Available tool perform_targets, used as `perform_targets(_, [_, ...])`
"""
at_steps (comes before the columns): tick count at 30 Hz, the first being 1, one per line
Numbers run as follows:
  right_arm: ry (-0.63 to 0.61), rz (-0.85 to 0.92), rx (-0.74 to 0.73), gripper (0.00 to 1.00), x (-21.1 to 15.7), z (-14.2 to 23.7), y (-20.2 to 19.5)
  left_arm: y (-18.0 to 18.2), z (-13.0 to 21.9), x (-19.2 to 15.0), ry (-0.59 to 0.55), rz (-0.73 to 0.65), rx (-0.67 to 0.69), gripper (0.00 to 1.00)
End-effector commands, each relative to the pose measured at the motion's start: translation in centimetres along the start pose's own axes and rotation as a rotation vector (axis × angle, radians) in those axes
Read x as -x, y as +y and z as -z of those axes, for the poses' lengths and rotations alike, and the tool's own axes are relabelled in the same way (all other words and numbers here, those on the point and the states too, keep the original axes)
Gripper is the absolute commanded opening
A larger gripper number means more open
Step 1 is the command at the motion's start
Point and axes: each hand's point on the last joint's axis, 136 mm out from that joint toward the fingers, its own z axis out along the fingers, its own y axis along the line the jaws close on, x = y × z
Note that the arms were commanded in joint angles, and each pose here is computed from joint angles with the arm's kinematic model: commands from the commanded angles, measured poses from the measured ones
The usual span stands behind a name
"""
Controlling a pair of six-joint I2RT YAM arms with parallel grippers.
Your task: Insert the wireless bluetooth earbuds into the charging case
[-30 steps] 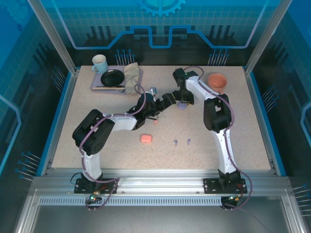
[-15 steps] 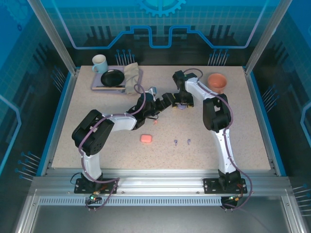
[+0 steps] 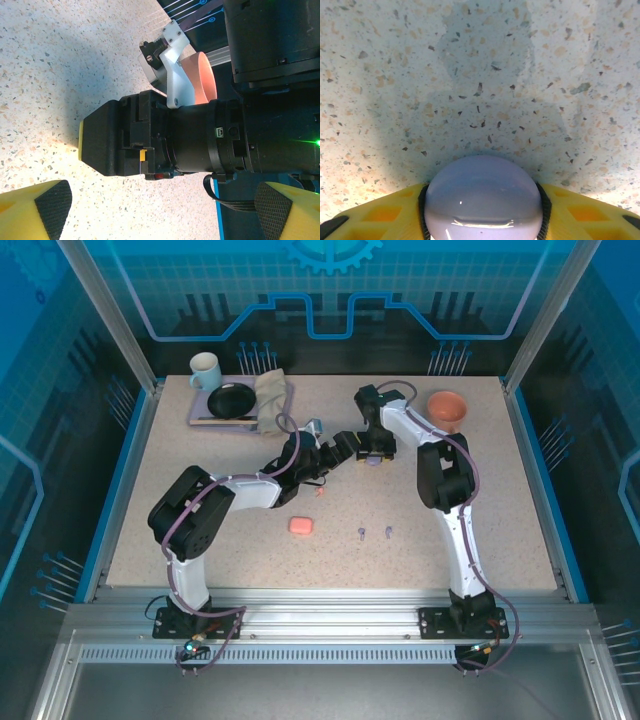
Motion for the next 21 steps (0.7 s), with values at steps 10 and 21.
perform_targets(10, [0.044,-0.209,0.086,0.47,-3.6,1.6,0.3,-0.6,0.9,-1.0,0.033,-0.009,-0.027,0.98])
perform_targets(21, [0.070,-0.438,0.143,0.48,-6.2,2.1,0.5,1.7,0.1,-4.7,0.103,-0.020,-0.012,0.98])
